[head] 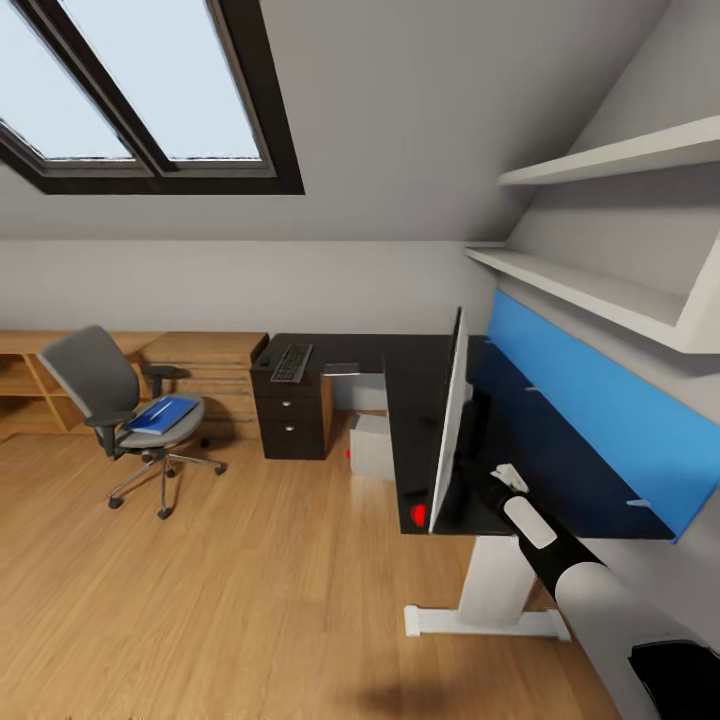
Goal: In the bedroom, organize the workspace by keeping the computer under the desk, ensuring the monitor is on the desk, placing the keyboard on the desk next to the monitor, placing the mouse on the desk next to the keyboard, moving the folder from the swivel chair onto the desk next to the mouse, stacking the notebook on top of the folder with the pen on top of the notebook, and positioning the swivel chair next to the desk.
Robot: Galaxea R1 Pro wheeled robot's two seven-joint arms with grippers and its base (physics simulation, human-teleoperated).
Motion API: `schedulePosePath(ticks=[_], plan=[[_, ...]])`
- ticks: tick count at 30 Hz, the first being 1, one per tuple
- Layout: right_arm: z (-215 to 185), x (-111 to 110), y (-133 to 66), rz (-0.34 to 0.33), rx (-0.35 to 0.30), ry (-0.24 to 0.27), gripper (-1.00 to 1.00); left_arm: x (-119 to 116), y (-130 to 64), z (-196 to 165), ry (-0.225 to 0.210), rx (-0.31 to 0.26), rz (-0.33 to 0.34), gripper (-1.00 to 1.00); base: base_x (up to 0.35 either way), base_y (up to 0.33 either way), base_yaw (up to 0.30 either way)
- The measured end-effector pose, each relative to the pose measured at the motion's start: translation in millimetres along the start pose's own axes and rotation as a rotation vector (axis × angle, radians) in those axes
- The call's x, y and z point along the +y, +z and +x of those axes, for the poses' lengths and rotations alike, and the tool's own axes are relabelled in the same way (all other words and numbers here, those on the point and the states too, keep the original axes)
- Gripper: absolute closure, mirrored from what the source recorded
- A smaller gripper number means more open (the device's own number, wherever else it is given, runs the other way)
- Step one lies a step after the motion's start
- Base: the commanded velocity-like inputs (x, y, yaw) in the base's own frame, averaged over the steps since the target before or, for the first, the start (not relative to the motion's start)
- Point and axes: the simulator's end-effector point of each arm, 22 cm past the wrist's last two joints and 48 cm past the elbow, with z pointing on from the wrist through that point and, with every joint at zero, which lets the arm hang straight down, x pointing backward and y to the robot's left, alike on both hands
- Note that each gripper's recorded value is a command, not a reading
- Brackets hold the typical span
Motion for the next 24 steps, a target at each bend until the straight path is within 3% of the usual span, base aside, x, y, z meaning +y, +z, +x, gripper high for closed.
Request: schedulePosePath(ticks=[14, 24], plan=[[-1.5, -0.5, -0.1, 0.001, -0.004, 0.0, -1.0, 0.7, 0.2, -0.2, -0.001, -0.001, -0.001, -1.0, 0.004, 0.0, 0.272], [-1.8, -0.5, -0.2, 0.001, -0.004, 0.001, -1.0, 0.5, 0.1, -0.3, -0.001, -0.001, -0.001, -1.0, 0.155, 0.0, 0.277]])
